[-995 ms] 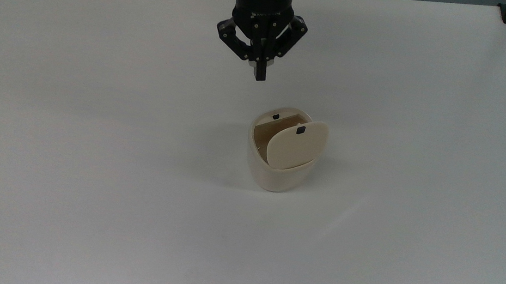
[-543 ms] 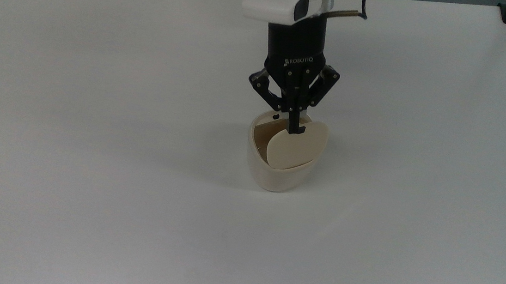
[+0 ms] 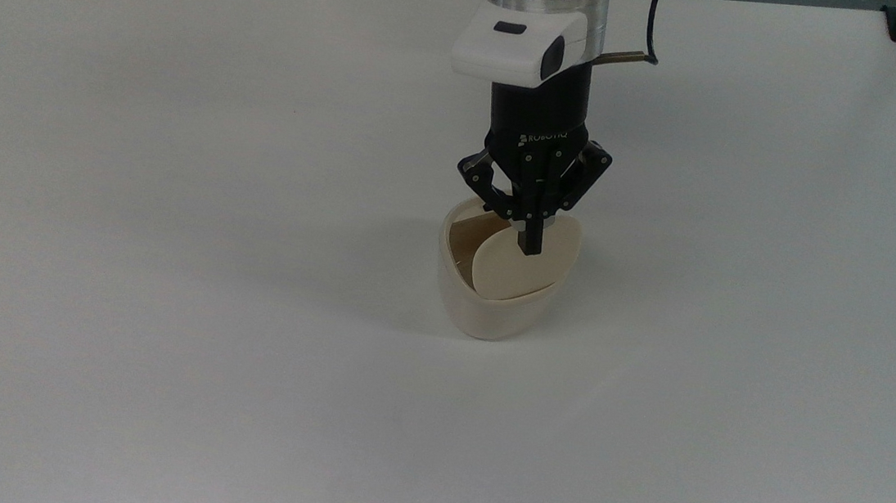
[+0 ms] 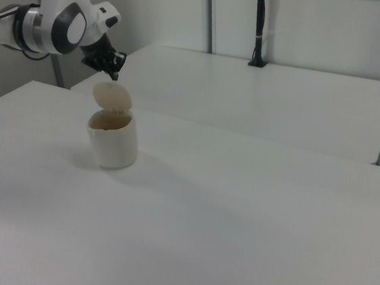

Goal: Close the trash bin
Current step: 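Push the upright lid over with the gripper until it lies shut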

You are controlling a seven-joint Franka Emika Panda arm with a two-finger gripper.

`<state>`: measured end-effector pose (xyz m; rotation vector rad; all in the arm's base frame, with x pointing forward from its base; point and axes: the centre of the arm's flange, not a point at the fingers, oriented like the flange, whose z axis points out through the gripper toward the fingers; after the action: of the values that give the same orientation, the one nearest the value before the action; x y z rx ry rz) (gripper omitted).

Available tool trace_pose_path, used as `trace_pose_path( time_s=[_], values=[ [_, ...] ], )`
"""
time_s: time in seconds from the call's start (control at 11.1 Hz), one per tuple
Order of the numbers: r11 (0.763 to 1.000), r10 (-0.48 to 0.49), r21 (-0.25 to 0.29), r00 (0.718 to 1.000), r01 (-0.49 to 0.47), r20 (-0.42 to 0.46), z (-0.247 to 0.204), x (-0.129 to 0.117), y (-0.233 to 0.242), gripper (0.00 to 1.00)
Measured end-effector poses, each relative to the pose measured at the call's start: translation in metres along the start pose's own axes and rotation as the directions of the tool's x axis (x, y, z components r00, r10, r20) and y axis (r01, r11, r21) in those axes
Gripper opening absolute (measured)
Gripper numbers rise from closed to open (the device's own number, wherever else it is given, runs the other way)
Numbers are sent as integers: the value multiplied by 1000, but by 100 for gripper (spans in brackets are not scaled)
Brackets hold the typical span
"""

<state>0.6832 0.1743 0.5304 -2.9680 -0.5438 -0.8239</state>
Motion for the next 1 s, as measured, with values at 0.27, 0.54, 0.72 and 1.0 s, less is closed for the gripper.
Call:
trace_pose_path(
  time_s=[0.27, 0.54, 0.72, 1.0],
  values=[
    [998, -57, 33, 986, 52, 154, 6, -16, -9, 1],
    [997, -64, 50, 969, 54, 241, 14, -27, -12, 1],
    [997, -70, 55, 959, 57, 275, 32, -35, -15, 1],
    [996, -77, 62, 945, 60, 318, 56, -49, -18, 1]
  ],
)
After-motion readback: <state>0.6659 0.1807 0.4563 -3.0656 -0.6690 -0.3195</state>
